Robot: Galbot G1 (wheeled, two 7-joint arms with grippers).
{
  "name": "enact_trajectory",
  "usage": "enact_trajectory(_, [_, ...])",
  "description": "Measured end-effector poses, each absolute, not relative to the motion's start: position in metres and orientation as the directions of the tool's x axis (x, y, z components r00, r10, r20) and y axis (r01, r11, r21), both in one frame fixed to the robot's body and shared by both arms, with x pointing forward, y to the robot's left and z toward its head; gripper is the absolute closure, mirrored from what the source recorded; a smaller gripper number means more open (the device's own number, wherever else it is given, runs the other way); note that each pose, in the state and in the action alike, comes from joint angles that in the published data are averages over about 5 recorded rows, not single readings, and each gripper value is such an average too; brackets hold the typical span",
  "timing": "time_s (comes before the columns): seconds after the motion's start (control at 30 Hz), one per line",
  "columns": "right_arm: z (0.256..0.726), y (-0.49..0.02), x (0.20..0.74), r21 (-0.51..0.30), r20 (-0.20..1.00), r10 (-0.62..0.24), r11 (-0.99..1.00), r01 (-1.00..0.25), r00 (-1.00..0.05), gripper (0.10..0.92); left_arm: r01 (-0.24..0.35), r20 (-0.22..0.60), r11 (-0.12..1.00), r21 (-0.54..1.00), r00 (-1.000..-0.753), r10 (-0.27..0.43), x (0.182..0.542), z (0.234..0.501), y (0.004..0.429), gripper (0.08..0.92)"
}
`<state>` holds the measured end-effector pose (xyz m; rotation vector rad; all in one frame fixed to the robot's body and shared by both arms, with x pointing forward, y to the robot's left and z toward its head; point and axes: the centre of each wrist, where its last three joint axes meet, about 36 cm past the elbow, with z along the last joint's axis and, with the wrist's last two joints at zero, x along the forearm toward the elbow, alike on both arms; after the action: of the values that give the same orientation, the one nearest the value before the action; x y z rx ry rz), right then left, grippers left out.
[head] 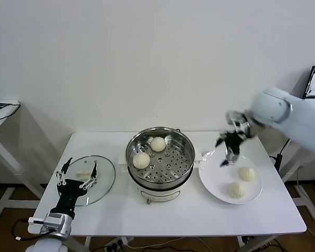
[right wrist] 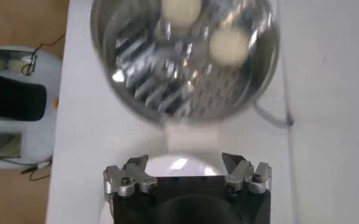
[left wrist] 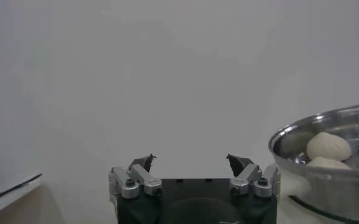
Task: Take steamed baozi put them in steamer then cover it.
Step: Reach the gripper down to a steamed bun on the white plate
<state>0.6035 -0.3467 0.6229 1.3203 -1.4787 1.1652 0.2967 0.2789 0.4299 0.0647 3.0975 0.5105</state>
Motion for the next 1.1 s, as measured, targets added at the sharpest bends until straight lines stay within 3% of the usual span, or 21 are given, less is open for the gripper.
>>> enact_trajectory(0.43, [0.543, -0.404, 0.6, -0.082, 0.99, -0.114, 0.064, -0.995, -0.089, 0.2, 0.066, 0.024, 0.946, 0.319, -0.998, 0.062, 0.298, 0.421, 0.277, 0.177])
enact_trajectory(1.1, [0.483, -0.397, 0.609, -0.017, 0.998, -0.058, 0.038, -0.999, -0.019, 0.2, 0.065, 0.031, 0.948, 0.311, -0.998, 0.059, 0.301, 0.414, 0.277, 0.177])
